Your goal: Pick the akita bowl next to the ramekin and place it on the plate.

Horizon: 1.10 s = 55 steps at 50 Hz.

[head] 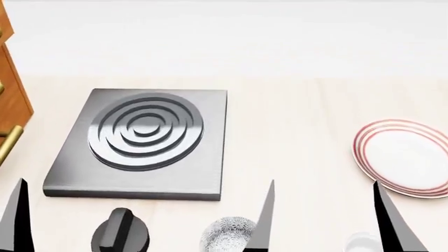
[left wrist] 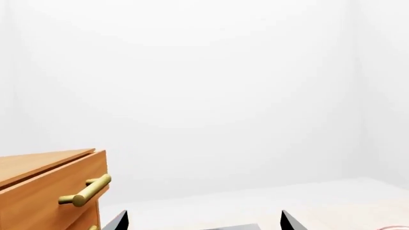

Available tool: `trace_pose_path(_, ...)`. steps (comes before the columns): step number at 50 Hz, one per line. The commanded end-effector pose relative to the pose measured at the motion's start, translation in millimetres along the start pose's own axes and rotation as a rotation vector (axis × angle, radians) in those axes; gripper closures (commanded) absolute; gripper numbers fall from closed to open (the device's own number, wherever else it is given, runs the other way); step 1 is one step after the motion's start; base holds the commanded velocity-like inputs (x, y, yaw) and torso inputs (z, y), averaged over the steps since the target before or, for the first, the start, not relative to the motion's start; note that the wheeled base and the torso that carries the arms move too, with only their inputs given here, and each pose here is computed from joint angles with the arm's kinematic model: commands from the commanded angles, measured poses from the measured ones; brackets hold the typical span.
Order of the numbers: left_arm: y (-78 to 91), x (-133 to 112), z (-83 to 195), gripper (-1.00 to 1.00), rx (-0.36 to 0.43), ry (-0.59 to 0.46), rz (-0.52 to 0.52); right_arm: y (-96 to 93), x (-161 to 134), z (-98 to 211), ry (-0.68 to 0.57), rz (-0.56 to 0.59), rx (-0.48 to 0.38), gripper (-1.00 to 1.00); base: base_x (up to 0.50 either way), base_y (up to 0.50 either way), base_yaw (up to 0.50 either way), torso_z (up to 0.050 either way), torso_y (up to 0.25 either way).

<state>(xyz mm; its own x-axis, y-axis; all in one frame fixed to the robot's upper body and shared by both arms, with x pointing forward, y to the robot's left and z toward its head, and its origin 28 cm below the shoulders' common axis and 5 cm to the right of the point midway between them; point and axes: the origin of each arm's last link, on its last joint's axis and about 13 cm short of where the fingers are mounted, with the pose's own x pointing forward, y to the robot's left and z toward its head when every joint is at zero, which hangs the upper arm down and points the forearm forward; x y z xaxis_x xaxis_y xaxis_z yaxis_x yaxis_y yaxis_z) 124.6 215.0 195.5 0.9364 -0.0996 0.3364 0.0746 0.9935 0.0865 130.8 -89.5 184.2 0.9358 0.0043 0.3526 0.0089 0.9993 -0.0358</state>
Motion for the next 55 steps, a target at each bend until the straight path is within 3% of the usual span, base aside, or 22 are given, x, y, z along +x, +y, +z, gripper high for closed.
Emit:
trace_pose_path(1, -0.2, 0.2, 0.1, -1.00, 0.001, 0.000, -0.001, -0.6, -0.1, -0.5, 0.001, -0.003, -0.001, -1.00, 0.16, 0.00, 0.00, 0.000, 0.000)
trace_pose_path(41, -0.4, 1.1, -1.1, -1.00, 0.017, 0.006, 0.004, 0.6, -0.2, -2.2, 0.008, 0.003, 0.000, -1.00, 0.10, 0.00, 0.00, 0.000, 0.000)
trace_pose_path(55, -1.3, 0.4, -1.5, -1.00, 0.018, 0.005, -0.002, 0.5, -0.8, -2.3, 0.008, -0.001, 0.003, -1.00, 0.00, 0.00, 0.00, 0.000, -0.118)
